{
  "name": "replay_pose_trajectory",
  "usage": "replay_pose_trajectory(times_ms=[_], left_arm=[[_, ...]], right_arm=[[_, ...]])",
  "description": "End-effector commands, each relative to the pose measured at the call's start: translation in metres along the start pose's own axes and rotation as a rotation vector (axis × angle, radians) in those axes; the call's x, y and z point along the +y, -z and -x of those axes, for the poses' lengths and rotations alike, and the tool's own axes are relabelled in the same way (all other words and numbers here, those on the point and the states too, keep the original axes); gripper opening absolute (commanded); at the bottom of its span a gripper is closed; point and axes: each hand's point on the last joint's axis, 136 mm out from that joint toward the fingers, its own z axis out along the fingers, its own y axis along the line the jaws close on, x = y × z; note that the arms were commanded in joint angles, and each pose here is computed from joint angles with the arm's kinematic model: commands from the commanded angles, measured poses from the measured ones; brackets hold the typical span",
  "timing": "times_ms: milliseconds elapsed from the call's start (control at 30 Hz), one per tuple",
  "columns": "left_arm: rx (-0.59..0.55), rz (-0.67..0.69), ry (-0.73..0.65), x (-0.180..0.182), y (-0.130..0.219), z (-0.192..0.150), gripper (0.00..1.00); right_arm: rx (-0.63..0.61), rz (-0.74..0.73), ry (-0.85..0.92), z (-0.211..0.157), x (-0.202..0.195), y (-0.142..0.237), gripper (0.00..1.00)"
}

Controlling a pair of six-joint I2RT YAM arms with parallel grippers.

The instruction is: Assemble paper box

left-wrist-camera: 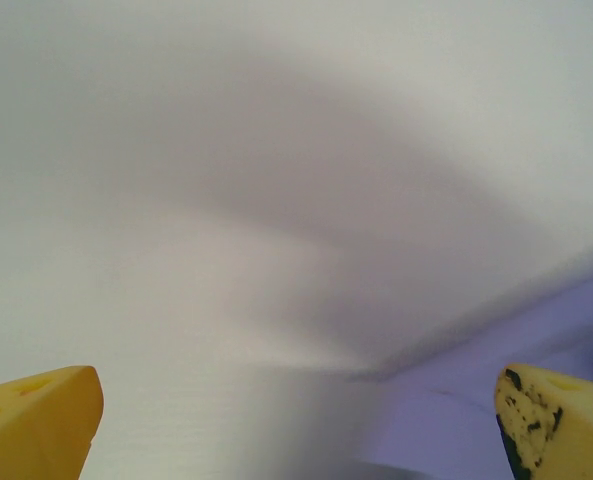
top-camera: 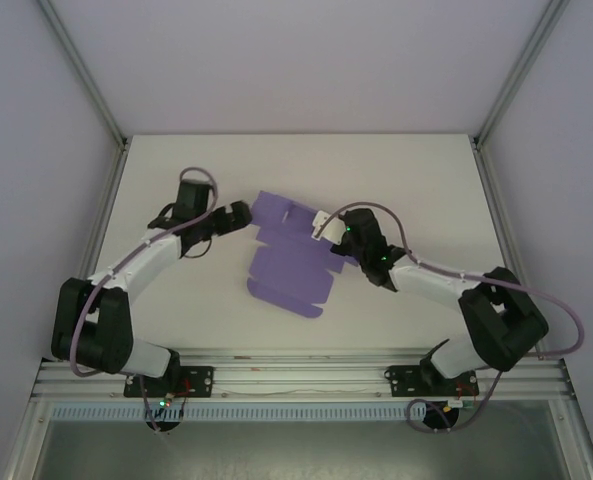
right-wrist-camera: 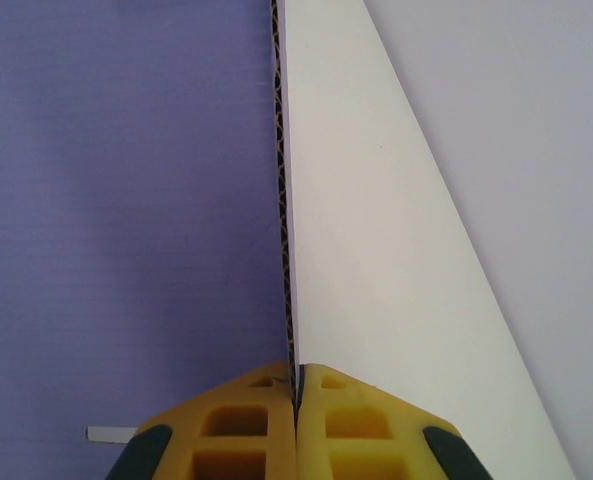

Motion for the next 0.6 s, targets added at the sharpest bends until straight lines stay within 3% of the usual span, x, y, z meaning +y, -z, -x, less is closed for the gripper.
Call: replay_pose_trajectory(times_ms=[0, 233, 567], left_arm=[[-0.015, 0.031, -0.034, 0.022, -0.001, -0.013, 1.00], [0.003, -0.068, -0.069, 0.011, -0.019, -0.022, 1.00], [0.040, -0.414, -0.111, -0.041, -0.020, -0.036, 0.96]], right_arm=[[-0.038, 0.041, -0.058, 0.008, -0.005, 0.010, 0.00], [-0.076, 0.071, -0.102, 0.015, -0.006, 0.014, 0.00], [-0.117, 0.026, -0.208, 0.021, -0.019, 0.011, 0.00]])
